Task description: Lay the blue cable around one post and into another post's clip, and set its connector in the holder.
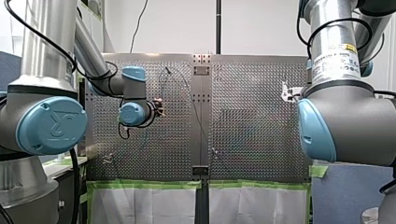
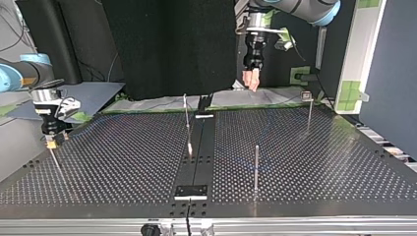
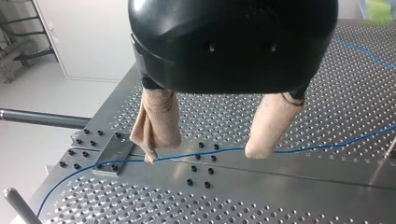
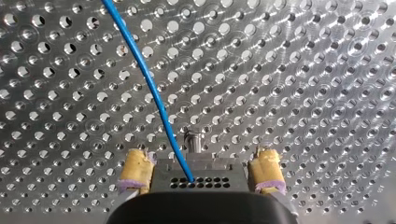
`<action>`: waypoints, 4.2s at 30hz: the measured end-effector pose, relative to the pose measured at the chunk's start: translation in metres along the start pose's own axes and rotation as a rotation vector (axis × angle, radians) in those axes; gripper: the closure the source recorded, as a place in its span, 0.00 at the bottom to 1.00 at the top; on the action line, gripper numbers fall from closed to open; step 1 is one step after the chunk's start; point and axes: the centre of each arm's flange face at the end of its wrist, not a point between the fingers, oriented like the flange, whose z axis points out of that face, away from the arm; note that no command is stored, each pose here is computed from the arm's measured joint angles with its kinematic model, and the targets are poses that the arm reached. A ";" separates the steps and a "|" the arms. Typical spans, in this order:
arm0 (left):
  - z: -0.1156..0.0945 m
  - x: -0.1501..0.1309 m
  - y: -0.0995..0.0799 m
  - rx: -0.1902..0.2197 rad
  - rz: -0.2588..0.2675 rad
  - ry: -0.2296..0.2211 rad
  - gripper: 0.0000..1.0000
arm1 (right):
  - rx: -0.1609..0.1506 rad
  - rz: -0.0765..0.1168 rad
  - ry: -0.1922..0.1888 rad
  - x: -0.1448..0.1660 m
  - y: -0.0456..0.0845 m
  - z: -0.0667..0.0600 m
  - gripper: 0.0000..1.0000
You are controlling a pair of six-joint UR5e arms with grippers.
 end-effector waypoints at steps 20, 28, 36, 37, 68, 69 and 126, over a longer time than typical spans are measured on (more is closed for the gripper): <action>-0.002 0.002 0.003 -0.021 0.009 0.018 0.00 | 0.000 -0.007 -0.002 0.000 0.000 0.000 0.01; -0.001 0.002 0.004 -0.024 0.008 0.018 0.00 | 0.013 -0.015 -0.004 0.000 -0.002 0.000 0.01; -0.001 0.002 0.005 -0.026 0.007 0.018 0.00 | 0.043 -0.020 -0.006 -0.001 -0.007 0.000 0.01; 0.000 0.001 0.006 -0.026 0.007 0.017 0.00 | 0.047 -0.021 -0.006 -0.001 -0.008 0.000 0.01; 0.000 0.002 0.008 -0.035 0.007 0.018 0.00 | 0.094 -0.057 -0.042 -0.004 -0.030 -0.002 0.01; 0.000 0.002 0.008 -0.036 0.007 0.018 0.00 | 0.095 -0.058 -0.047 -0.005 -0.031 -0.003 0.01; 0.003 0.002 0.014 -0.045 -0.002 0.017 0.00 | 0.075 -0.152 -0.129 0.010 -0.094 -0.046 0.01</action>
